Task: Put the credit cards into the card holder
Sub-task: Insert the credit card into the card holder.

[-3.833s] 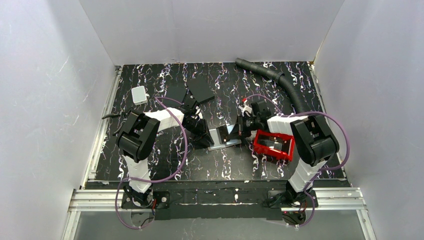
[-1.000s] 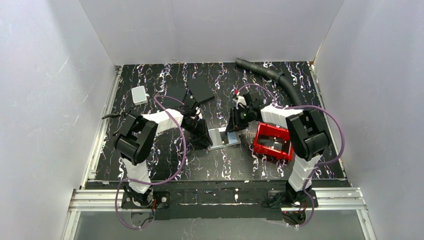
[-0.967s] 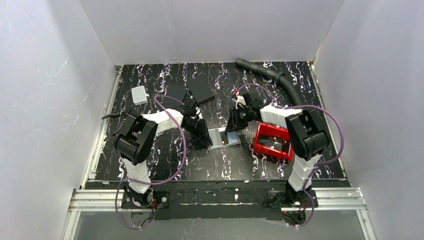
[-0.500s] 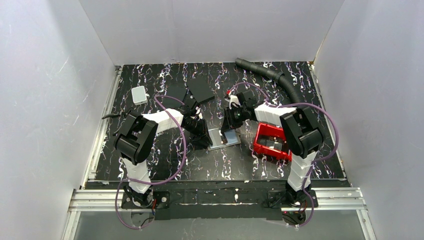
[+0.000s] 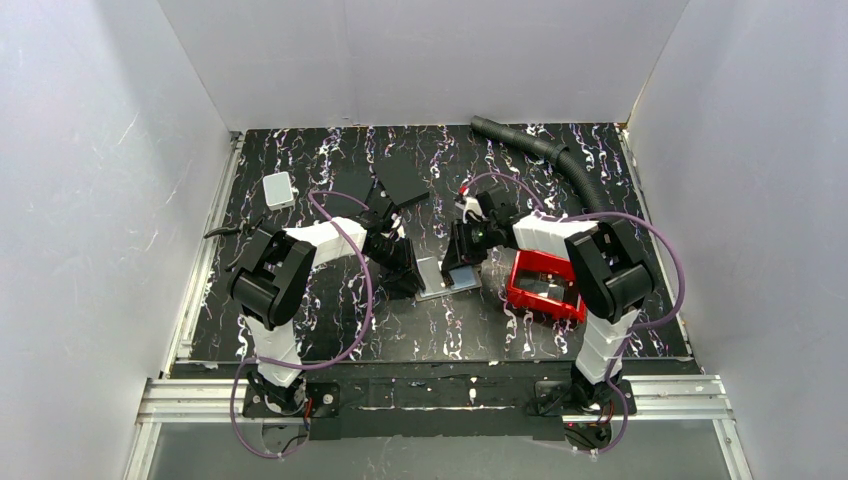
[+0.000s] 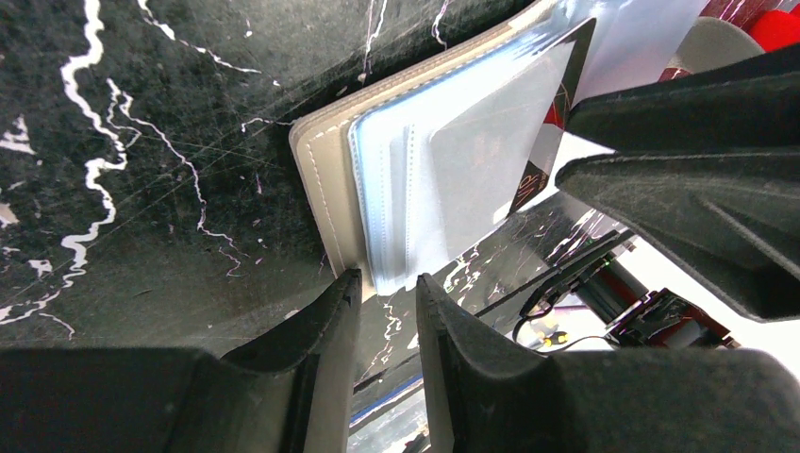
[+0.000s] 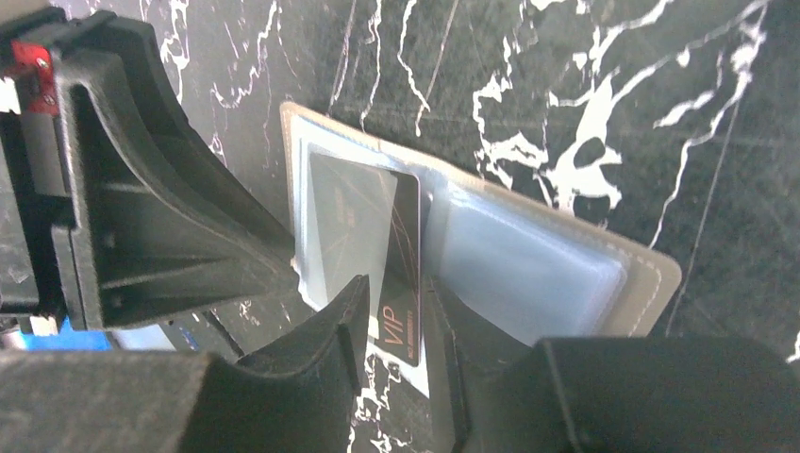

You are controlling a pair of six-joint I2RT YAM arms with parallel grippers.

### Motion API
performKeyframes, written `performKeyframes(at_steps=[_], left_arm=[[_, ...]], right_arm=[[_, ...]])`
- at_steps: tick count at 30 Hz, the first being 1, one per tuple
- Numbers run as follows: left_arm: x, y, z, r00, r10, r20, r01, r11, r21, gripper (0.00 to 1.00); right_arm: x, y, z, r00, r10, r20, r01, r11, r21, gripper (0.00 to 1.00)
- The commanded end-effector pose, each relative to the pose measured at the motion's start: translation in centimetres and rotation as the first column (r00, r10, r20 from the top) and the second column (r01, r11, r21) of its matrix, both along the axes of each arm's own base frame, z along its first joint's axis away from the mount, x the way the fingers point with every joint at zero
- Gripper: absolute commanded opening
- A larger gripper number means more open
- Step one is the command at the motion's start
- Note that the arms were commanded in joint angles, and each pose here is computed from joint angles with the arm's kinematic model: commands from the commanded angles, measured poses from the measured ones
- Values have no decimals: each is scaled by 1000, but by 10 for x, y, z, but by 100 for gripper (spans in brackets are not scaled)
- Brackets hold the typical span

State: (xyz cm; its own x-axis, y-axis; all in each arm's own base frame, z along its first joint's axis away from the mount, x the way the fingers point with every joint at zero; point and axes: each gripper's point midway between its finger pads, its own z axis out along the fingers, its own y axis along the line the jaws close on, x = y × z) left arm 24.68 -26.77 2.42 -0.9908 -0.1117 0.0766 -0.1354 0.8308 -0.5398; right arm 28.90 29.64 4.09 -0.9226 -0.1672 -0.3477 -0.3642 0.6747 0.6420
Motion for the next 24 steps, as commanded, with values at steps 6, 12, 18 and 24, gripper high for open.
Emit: performKeyframes(at_steps=[6,12,18,24], left_arm=[[0,5,0,1000,18,6,-18,1000,17,27],[0,3,1,1000,22,2,-22,1000,7,27],[0,3,3,1000,26,8,-26,1000,-1,27],[-1,2,4,1000,25,8,-25,1000,-5,27]], right_arm=[[-22,-5,1,998,-17,-56,20,998,58,36],[-20,12,15,998,-27,-57,37,985,167,36],[-23,23,18,997,-18,-72,32,979,201,35],[-30,26,18,997,-9,-79,25,980,200,35]])
